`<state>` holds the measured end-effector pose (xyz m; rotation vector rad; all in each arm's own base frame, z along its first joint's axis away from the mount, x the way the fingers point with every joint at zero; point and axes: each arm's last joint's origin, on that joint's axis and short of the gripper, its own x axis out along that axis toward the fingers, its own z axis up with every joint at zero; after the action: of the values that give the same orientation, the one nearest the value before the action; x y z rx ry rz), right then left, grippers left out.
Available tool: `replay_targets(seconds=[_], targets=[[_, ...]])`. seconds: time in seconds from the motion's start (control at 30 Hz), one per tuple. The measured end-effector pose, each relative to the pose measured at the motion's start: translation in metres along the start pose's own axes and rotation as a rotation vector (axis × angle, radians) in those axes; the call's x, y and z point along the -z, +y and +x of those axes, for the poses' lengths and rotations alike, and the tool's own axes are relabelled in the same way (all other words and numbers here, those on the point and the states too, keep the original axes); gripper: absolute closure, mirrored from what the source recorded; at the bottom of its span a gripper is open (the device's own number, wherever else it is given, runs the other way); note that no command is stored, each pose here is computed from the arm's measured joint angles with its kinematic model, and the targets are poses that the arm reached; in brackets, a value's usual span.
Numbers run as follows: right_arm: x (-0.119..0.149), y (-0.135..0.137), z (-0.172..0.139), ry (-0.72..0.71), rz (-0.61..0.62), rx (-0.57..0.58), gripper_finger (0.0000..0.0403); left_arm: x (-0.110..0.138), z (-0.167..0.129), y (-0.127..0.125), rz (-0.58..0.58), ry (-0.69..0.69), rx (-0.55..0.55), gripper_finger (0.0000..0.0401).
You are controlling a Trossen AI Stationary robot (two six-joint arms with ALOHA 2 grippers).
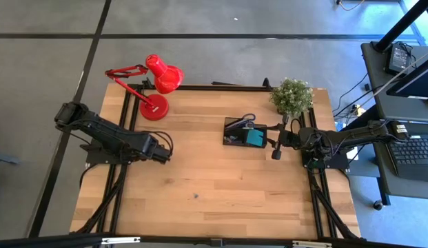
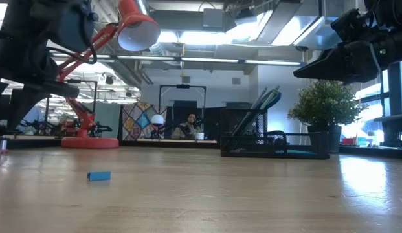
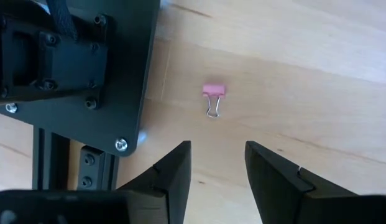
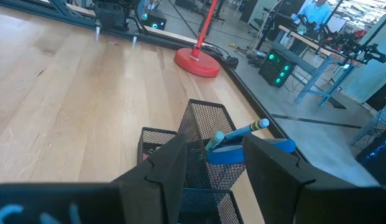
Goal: Pick and place office supplies into organizer
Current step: Put the pink binder clip into the black desk organizer
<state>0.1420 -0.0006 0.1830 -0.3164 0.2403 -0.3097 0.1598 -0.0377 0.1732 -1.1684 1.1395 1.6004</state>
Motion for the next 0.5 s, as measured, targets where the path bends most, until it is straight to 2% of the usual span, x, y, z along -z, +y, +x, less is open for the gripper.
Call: replay_targets(seconds=[0.5], targets=[[0.0,0.0,0.0,0.0,0.0,0.0,0.0241,0.0004,0.0,-0.0012,0.071,0.04,-0.005,0.026]])
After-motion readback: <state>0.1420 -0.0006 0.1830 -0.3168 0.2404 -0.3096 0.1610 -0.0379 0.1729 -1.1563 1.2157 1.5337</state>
